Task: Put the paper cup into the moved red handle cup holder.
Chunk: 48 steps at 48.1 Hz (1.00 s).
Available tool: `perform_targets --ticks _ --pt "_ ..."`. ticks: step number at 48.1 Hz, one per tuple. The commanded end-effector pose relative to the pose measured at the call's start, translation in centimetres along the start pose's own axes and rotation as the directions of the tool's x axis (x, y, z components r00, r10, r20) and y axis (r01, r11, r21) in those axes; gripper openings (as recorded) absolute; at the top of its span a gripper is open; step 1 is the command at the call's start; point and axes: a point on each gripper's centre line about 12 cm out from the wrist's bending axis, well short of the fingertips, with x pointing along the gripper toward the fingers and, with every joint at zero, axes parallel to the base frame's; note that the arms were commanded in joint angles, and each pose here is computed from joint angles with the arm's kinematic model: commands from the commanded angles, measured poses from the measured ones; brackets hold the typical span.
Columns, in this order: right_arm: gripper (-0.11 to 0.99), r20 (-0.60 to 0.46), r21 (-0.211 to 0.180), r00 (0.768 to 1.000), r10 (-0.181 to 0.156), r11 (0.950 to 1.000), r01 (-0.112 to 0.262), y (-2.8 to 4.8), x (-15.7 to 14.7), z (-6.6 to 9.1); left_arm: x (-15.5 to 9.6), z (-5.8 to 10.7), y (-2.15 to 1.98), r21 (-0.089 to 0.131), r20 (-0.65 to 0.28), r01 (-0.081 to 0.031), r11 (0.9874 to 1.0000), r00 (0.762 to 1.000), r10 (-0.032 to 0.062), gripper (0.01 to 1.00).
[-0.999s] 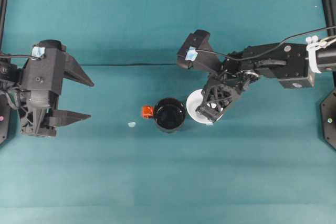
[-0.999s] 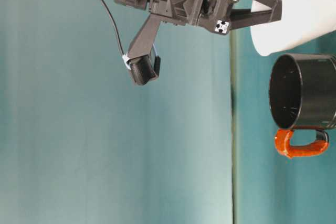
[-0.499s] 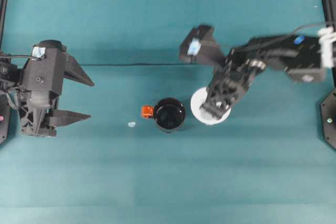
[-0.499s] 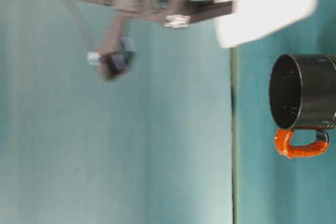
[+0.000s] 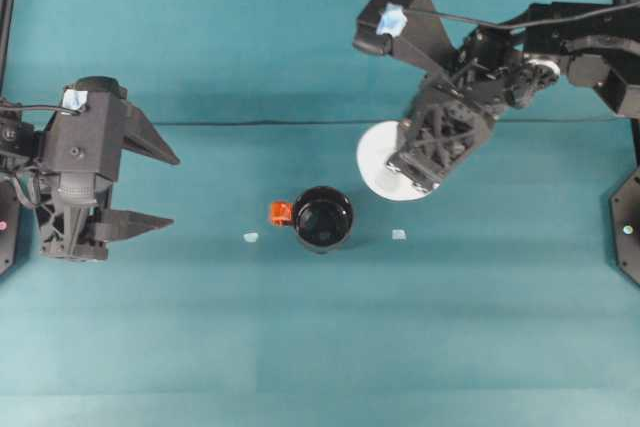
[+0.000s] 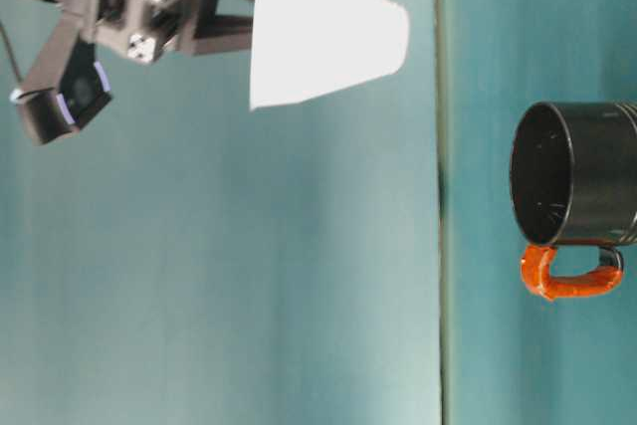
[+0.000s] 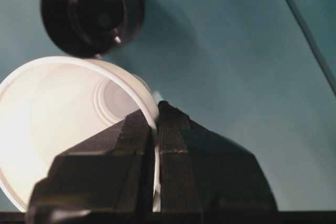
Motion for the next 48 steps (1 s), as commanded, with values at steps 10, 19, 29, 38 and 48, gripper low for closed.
perform_targets --ticks 10,19,29,38,48 --pt "-0.11 0.085 -0.037 0.995 0.046 0.9984 -0.043 2.68 0.5 3.5 -0.3 0.6 0.04 0.003 0.023 -0.003 1.0 1.0 0.0031 0.898" --pt "-0.11 0.031 -0.062 0.999 0.037 0.9975 -0.035 4.05 3.8 4.0 -0.3 0.6 0.01 0.001 0.021 -0.001 1.0 1.0 0.0013 0.899" --pt "-0.11 -0.001 -0.093 1.0 0.009 0.9956 -0.01 4.49 7.3 3.1 -0.3 0.5 0.01 0.001 0.021 -0.001 1.0 1.0 0.0013 0.898" --pt "-0.11 -0.011 -0.099 1.0 -0.003 0.9951 0.002 4.17 10.5 2.2 -0.2 0.4 0.01 0.001 0.018 -0.001 1.0 1.0 0.0011 0.898" --pt "-0.11 -0.035 -0.106 0.999 -0.021 0.9943 0.017 3.84 12.1 1.7 -0.2 0.4 0.03 0.003 0.018 -0.003 1.0 1.0 0.0028 0.898"
